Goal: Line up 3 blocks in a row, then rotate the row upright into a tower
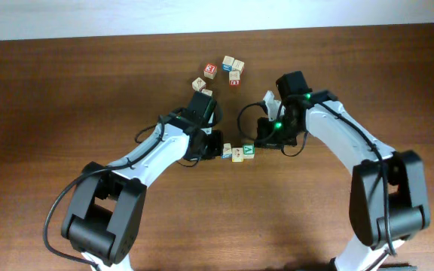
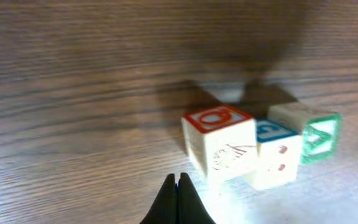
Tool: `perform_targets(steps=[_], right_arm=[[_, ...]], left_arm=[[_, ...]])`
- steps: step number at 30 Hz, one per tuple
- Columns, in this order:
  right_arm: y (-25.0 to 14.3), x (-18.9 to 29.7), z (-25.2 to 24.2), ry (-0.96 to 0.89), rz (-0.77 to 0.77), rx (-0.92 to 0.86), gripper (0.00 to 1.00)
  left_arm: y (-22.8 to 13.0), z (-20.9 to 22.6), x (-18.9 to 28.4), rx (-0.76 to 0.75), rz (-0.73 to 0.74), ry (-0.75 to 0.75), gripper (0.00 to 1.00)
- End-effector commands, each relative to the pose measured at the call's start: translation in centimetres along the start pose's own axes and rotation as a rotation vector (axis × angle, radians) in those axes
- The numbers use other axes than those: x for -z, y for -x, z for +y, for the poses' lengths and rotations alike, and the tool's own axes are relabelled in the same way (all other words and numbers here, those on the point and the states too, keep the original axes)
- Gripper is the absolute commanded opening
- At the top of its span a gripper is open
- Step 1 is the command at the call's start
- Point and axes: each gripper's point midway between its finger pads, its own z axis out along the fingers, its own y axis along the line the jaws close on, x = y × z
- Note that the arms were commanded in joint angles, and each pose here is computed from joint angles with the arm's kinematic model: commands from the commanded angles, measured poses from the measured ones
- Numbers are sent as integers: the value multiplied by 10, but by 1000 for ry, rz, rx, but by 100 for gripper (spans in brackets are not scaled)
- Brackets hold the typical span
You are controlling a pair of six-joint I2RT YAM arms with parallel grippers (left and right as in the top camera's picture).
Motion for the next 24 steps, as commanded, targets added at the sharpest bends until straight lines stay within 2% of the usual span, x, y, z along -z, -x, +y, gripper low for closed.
perform_targets(steps=[1,6,8,11,18,24], right_arm=[[-8,10,9,-17,13,-9,5],[-35,-1,22,-58,105,-43,5],[-42,-9,16,-129,107,-85,5],[-49,-25,18,-133,98,-120,4],[-48,-43,17,-176,42,-155,4],[-48,-54,13,-188,55,-181,4]], left_arm=[[12,9,3,16,-49,69,0],[25,22,6,68,-82,67,0],[30,26,7,78,-92,66,0],[33,33,9,95,-102,81,0],[35,36,9,101,-105,83,0],[37,34,9,100,-113,74,0]])
